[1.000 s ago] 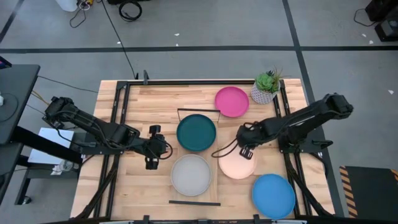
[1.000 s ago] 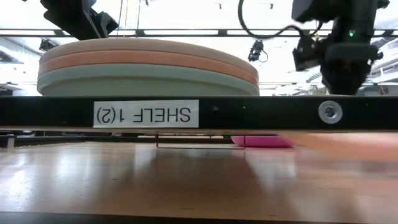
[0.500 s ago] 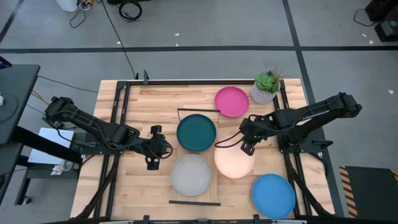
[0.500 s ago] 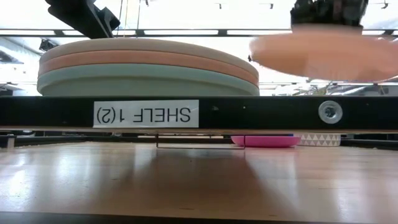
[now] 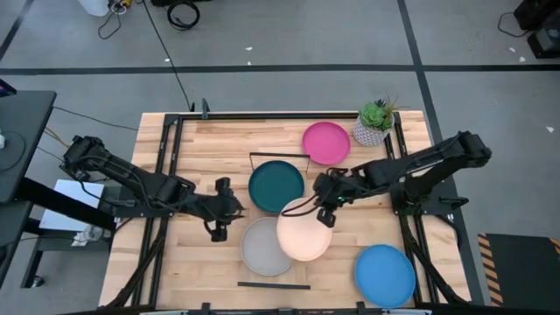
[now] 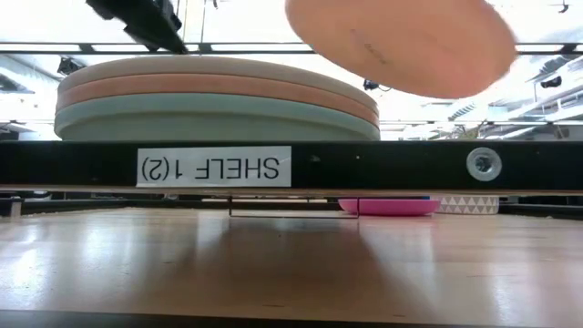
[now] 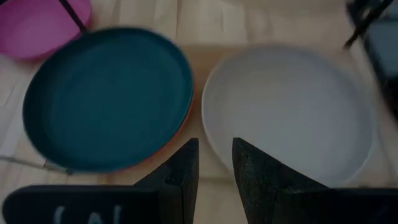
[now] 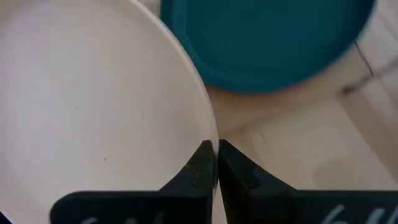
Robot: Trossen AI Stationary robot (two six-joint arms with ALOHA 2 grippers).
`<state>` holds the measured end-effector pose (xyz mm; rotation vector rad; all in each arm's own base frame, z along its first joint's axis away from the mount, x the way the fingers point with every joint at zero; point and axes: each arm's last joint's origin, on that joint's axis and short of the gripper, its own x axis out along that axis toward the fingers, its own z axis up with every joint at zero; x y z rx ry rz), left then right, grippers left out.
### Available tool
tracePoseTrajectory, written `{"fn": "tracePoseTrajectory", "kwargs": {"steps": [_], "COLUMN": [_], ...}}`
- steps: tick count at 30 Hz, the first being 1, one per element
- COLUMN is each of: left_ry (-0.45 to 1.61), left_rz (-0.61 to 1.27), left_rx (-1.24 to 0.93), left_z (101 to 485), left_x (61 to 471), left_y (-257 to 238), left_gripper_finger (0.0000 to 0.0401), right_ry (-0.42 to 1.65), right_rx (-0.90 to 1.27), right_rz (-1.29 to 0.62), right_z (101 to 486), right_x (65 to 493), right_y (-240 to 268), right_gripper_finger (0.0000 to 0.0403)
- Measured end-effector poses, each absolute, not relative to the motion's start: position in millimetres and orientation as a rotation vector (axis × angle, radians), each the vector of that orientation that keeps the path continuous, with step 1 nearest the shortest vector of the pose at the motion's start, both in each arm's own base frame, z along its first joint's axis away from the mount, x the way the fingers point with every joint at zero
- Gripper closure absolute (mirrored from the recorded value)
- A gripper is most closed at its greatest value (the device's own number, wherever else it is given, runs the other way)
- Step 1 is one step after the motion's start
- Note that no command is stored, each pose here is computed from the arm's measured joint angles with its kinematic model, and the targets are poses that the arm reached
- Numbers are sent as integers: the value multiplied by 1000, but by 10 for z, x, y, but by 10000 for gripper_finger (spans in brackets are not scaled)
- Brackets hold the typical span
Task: Place and stack plates onto a shelf
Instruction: Stack the light orange plate on top of the gray plate on the shelf
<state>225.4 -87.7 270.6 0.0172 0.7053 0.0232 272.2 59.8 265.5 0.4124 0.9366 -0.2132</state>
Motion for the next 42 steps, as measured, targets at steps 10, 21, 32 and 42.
{"fn": "tracePoseTrajectory", "kwargs": {"steps": [10,21,32,42], "left_ry": [563,488,535,537], "left_rz": [-13,-54,-48,-47], "left_rx": [-51,-61,-61,-63], "left_z": [3081,3340,3281,3277], "left_x": [2162,1898,1909,1911], "left_y": [-862,-806,-818,-820], "left_gripper_finger": [298,298,298,298], "right_ry": [894,942,1019,1079], "right_rx": [229,164,196,229], "right_rz": [-136,-66,-18,-5], "right_z": [2821,2546,2329,2369], "right_x": [3424,3953,4018,3925], "right_y": [752,761,782,784], "right_gripper_finger": [387,387,354,336]}}
